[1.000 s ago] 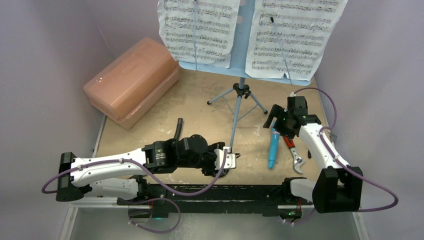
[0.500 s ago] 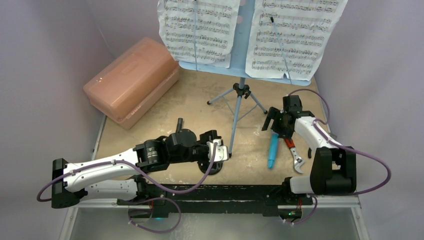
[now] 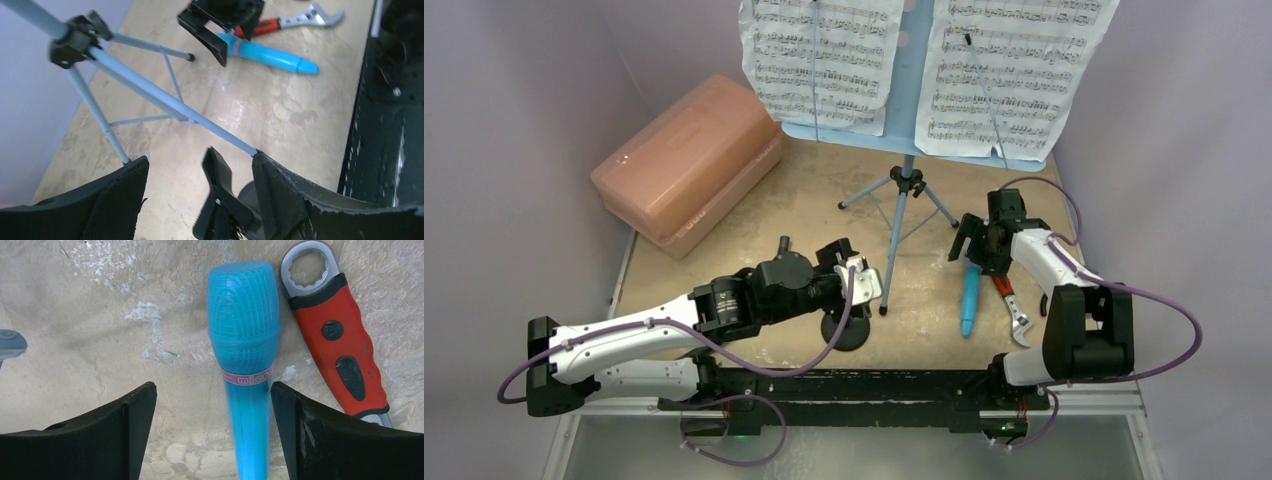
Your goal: Set up the instrument practice props
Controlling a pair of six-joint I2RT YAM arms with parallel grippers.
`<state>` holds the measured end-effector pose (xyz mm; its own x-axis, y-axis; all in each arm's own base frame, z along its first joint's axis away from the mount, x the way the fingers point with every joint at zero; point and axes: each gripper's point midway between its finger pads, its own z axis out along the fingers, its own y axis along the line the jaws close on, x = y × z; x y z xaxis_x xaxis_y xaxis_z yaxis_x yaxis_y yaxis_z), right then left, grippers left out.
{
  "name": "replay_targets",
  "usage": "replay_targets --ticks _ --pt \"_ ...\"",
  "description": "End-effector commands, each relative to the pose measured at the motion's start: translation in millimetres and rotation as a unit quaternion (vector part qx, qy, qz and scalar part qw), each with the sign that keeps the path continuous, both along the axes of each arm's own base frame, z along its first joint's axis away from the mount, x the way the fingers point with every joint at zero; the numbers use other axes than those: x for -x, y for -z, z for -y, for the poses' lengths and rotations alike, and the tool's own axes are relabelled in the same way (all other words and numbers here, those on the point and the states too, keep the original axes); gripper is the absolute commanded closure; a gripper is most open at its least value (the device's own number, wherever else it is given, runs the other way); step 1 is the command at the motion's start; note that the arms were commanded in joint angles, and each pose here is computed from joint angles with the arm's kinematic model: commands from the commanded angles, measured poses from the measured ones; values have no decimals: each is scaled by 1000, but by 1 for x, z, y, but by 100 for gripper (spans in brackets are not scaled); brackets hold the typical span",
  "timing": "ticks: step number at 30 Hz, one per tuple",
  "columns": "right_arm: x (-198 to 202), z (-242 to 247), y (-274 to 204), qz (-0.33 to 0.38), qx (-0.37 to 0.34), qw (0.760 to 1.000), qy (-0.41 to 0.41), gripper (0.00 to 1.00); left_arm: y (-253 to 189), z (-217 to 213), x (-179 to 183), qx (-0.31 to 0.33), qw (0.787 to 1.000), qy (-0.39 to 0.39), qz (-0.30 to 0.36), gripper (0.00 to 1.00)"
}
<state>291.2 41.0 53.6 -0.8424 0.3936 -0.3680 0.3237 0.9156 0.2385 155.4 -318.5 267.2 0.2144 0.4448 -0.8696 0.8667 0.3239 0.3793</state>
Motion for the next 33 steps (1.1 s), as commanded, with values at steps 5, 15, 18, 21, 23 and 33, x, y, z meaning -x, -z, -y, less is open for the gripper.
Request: replay_targets --ticks 5,15,18,21,23,33 --pt "-16 12 -12 24 41 999 -2 14 -51 1 -27 115 988 -104 -11 27" --pt "-26 21 12 10 71 997 -11 30 -54 -9 -41 160 970 -177 -40 27" --pt "-26 22 19 3 72 997 -16 41 -54 -9 -41 169 968 -181 -43 27" --pt "-27 24 22 1 80 997 -19 50 -55 -9 -42 175 966 -183 -45 27" --pt "-28 25 21 4 86 996 -19 58 -57 -8 -42 180 965 -184 -47 27" --pt "-36 21 -32 76 68 995 -2 100 -52 -1 -40 200 960 -184 -74 27"
